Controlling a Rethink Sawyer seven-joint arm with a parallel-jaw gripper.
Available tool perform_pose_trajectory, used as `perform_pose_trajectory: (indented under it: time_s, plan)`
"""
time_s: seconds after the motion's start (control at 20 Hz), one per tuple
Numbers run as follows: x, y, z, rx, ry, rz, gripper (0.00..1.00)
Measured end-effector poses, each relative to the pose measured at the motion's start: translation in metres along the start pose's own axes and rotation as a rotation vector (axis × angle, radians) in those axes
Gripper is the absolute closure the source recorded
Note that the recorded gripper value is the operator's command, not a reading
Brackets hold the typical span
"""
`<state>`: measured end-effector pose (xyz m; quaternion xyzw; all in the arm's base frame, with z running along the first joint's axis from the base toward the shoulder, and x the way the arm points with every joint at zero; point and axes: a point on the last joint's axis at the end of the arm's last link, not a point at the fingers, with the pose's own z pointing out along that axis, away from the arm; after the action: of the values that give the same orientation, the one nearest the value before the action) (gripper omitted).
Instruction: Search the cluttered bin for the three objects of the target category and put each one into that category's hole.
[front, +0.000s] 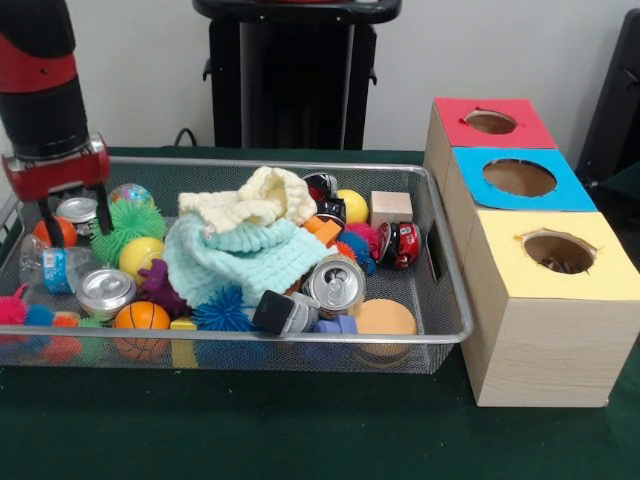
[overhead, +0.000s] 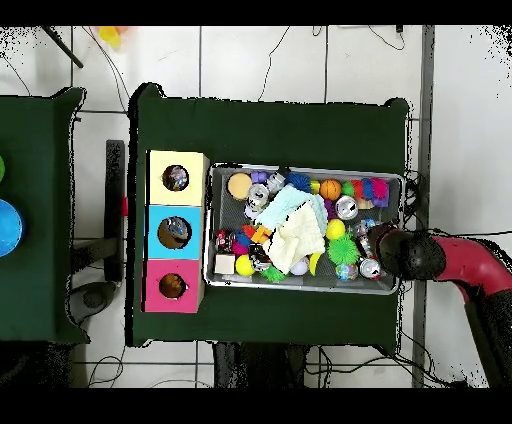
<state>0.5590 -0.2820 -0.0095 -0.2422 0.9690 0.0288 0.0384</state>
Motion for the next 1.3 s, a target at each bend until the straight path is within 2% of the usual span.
perform_pose_trajectory:
  time_s: [0.2,0.5,0.7,1.3]
  plan:
    - [-0.008,0.013,0.014,-0.029,-0.015,-0.051,0.00]
    - [-0.021,0.018,0.014,-0.031,-0.041,-0.158,0.00]
    - [-0.023,0.019,0.014,-0.031,-0.045,-0.204,0.00]
    - [-0.024,0.021,0.016,-0.030,-0.046,-0.219,0.00]
